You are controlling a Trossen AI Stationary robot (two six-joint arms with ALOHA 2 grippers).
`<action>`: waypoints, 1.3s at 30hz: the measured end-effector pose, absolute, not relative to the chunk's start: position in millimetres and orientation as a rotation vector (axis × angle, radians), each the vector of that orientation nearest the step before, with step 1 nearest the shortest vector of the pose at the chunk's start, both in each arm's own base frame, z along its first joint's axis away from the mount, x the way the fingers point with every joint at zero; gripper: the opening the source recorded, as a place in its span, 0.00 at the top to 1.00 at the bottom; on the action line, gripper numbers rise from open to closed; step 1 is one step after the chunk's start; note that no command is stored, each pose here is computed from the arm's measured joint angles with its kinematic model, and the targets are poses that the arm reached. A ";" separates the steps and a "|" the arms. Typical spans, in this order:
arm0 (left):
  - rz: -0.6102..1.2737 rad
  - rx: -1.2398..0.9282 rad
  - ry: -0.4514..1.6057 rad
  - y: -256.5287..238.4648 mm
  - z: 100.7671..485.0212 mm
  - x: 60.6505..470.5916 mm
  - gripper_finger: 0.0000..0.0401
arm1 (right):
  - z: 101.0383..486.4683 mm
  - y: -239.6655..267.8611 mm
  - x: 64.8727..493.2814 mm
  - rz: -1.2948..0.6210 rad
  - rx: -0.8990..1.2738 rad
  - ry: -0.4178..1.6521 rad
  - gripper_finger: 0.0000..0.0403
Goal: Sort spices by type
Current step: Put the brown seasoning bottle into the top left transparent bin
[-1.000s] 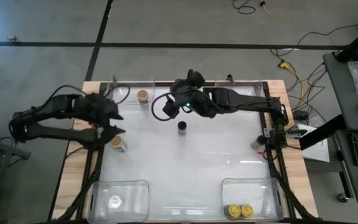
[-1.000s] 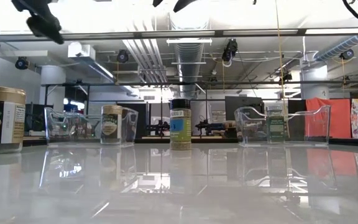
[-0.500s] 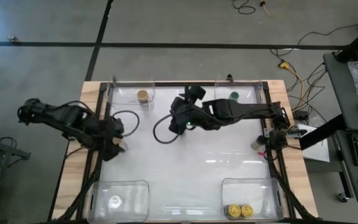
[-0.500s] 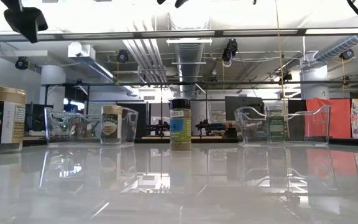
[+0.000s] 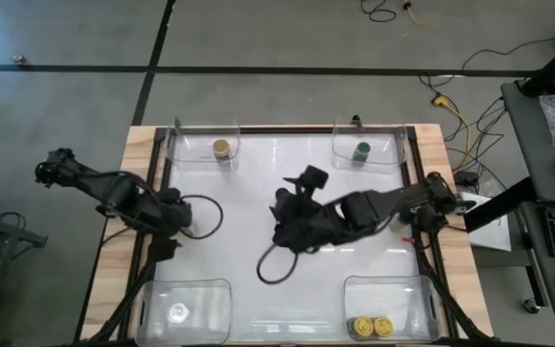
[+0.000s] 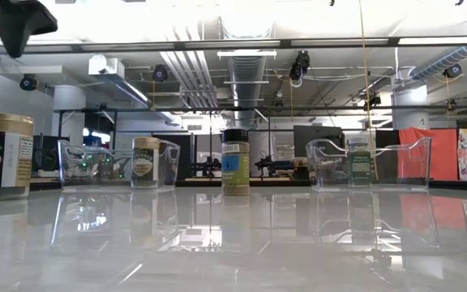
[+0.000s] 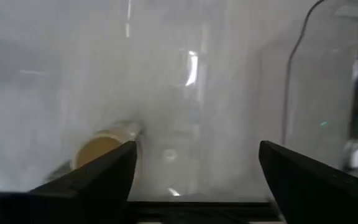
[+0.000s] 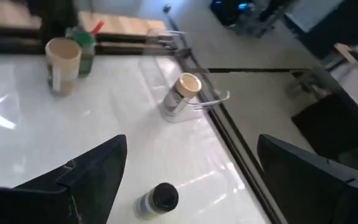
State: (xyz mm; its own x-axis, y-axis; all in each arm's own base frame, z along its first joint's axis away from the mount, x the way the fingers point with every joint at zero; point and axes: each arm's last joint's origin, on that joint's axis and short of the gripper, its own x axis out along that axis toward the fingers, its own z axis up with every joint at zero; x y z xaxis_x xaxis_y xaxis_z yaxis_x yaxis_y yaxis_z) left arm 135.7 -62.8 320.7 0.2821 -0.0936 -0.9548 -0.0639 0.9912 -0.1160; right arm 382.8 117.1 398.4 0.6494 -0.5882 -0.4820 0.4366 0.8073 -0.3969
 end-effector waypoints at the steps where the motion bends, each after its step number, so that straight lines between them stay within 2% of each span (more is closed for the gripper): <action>1: -0.028 -0.115 1.288 -63.2 320.2 137.1 0.18 | 398.5 122.5 380.4 -0.609 -0.235 0.615 0.12; 9: -0.033 -0.003 1.364 -58.4 305.7 132.9 0.10 | 395.1 154.6 370.3 -0.647 -0.039 0.509 0.12; 17: 0.011 0.043 1.366 -40.1 290.1 132.5 0.09 | 378.2 177.7 374.0 -0.643 0.055 0.490 0.12; 24: 0.057 0.023 1.475 -22.3 264.9 133.5 0.09 | 361.9 187.5 381.8 -0.659 0.113 0.488 0.12; 39: 0.041 0.046 1.504 -17.0 237.2 132.6 0.09 | 360.5 187.1 382.9 -0.664 0.137 0.487 0.12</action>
State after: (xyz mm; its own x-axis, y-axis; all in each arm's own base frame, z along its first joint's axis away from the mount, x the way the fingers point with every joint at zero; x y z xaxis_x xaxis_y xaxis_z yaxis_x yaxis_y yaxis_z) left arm 132.6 -17.0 237.2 0.0665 0.0558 -0.9962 0.0018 0.9984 0.0560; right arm 382.9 187.1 360.5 0.6803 -0.5577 -0.4755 0.6205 0.7836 -0.0313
